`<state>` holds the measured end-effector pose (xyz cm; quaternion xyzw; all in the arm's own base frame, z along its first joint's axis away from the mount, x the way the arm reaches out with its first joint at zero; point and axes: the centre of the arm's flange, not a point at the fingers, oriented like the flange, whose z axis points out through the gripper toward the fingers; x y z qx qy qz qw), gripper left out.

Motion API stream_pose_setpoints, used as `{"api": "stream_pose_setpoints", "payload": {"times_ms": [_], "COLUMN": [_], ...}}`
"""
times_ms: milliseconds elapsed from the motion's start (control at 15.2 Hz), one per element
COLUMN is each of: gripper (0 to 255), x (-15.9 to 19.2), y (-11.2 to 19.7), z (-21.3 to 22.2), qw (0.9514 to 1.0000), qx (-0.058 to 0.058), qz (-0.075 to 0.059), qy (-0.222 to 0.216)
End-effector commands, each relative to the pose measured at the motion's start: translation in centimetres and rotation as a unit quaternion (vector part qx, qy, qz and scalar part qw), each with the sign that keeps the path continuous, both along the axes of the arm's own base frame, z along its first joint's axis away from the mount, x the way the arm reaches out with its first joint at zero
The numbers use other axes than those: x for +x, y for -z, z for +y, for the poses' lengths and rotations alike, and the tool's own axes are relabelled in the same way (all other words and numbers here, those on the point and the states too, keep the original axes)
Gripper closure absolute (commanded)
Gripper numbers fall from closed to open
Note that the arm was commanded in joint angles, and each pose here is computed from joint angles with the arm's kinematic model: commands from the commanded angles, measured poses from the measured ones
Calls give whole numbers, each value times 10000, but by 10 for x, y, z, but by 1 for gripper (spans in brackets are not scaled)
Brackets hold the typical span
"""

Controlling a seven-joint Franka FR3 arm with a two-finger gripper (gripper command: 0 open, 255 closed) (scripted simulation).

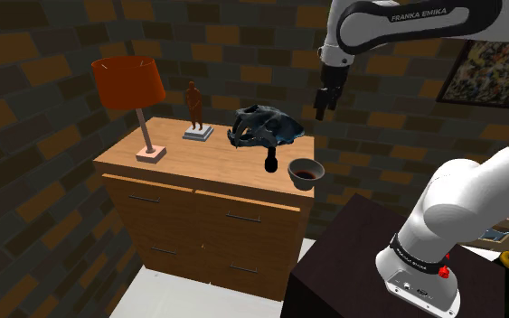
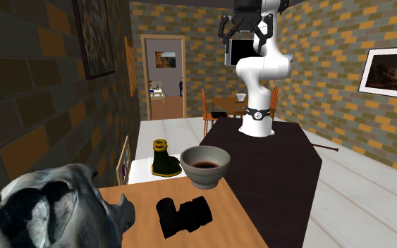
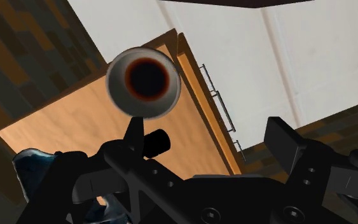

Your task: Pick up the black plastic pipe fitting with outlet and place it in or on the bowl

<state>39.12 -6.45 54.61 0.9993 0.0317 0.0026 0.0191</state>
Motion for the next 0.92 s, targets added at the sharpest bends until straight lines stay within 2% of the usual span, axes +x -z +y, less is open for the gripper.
{"api": "stream_pose_setpoints", "payload": {"times_ms": [0,858], "gripper": [0,0], "x": [18,144], "y": [18,133], "z": [-7,-56], "qw": [10000,9997], "qx": [11,91], "qz": [26,237], "qy": [0,1]}}
